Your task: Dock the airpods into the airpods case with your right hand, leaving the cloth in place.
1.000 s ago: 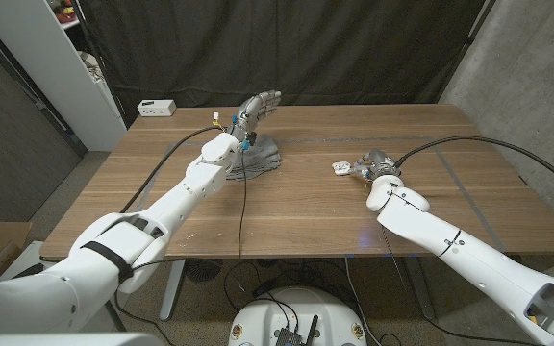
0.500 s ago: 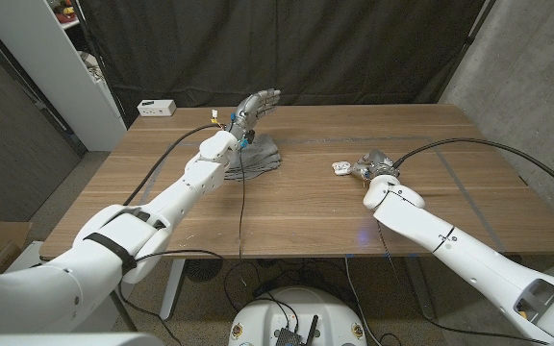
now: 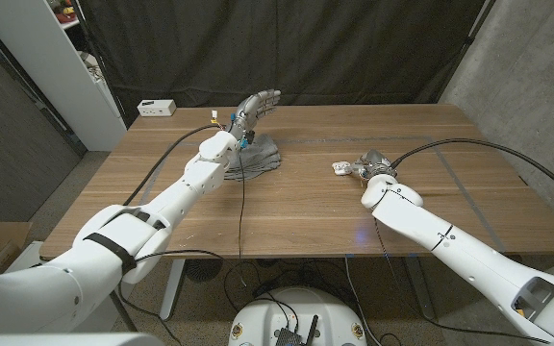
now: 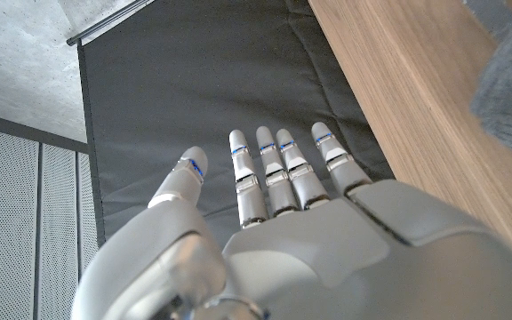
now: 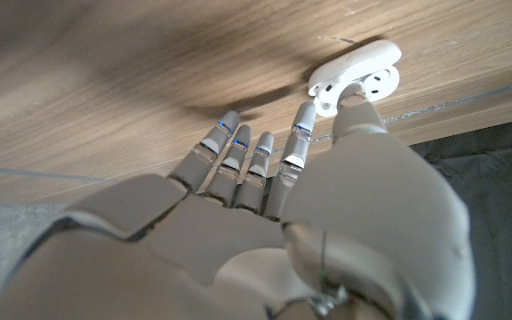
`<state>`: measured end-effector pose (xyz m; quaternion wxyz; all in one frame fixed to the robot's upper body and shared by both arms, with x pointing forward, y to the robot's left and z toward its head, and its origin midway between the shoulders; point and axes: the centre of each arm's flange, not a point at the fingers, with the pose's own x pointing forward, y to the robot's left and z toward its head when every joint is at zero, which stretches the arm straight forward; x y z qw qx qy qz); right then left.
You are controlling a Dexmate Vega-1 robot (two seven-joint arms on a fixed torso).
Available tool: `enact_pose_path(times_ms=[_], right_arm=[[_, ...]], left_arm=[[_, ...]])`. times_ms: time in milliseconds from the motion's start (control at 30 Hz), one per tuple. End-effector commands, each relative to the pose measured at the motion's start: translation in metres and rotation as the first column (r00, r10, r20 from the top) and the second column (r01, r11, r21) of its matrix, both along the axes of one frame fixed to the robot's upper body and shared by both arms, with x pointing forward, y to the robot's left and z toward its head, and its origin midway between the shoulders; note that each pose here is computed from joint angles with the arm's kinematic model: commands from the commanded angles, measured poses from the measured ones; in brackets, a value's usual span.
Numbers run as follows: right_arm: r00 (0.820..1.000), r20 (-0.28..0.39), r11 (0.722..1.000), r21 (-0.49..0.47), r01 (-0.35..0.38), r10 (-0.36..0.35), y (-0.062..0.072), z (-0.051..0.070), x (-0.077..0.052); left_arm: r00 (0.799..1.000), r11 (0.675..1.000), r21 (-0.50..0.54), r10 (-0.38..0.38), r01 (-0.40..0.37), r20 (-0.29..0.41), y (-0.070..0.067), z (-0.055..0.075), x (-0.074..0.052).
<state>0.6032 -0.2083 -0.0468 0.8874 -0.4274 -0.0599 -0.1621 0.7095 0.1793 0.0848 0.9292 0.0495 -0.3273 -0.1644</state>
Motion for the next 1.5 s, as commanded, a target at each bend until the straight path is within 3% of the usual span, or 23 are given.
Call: enact_pose_path(times_ms=[33, 500, 1500], right_arm=[[0.999, -0.036, 1.000, 0.002, 0.006, -0.006, 0.001, -0.006, 0.005], [1.000, -0.014, 1.000, 0.009, 0.007, -0.007, -0.002, -0.009, 0.005], [1.000, 0.011, 0.999, 0.021, -0.025, 0.024, -0.006, 0.001, 0.008]], left_arm=[[1.000, 1.000, -0.003, 0.001, -0.001, -0.010, 0.002, -0.004, -0.001], [1.000, 1.000, -0.004, 0.006, -0.006, -0.018, 0.006, -0.008, -0.002], [1.000, 1.000, -0.005, -0.002, 0.002, -0.019, 0.011, -0.008, 0.002]])
